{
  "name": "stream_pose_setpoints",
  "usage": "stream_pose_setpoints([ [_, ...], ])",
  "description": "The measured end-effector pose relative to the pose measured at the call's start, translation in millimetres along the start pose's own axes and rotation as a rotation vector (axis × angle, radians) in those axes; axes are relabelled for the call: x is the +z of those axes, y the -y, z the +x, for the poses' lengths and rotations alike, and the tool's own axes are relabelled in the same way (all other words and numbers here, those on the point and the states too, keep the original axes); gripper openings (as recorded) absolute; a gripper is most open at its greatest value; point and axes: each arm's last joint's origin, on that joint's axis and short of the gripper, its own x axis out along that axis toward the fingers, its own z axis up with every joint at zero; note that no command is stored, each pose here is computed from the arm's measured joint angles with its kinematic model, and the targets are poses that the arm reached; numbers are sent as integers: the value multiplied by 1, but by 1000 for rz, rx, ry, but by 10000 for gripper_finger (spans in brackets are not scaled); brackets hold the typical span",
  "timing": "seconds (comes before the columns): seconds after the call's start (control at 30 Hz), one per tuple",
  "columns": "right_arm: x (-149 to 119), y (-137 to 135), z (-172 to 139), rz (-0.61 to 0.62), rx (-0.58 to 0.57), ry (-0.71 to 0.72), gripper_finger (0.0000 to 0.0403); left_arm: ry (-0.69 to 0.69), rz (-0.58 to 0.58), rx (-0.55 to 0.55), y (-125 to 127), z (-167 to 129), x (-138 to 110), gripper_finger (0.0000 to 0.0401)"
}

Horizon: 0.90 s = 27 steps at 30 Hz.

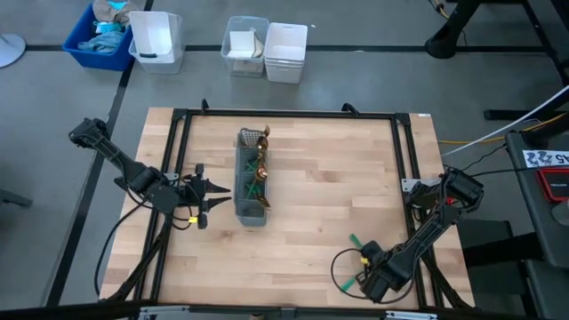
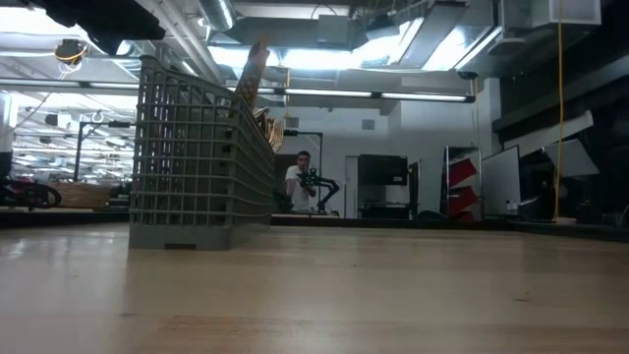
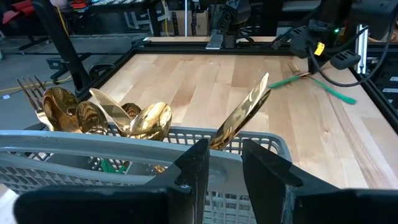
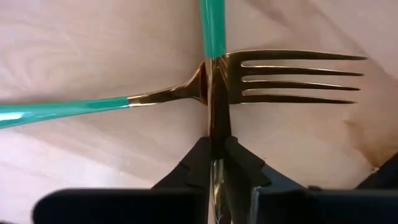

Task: Sort silverware
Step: Put the green table knife into the gray silverware rack

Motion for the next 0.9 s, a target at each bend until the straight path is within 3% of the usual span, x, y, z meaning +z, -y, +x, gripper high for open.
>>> stream_pose_setpoints([
  [0.4,-6,-13,-11,-44,80,15,27,0,0,0,0,0,0,88],
  [0.9,-5,-23,-21,-44,189,194,3,0,-1,0,0,0,0,88],
])
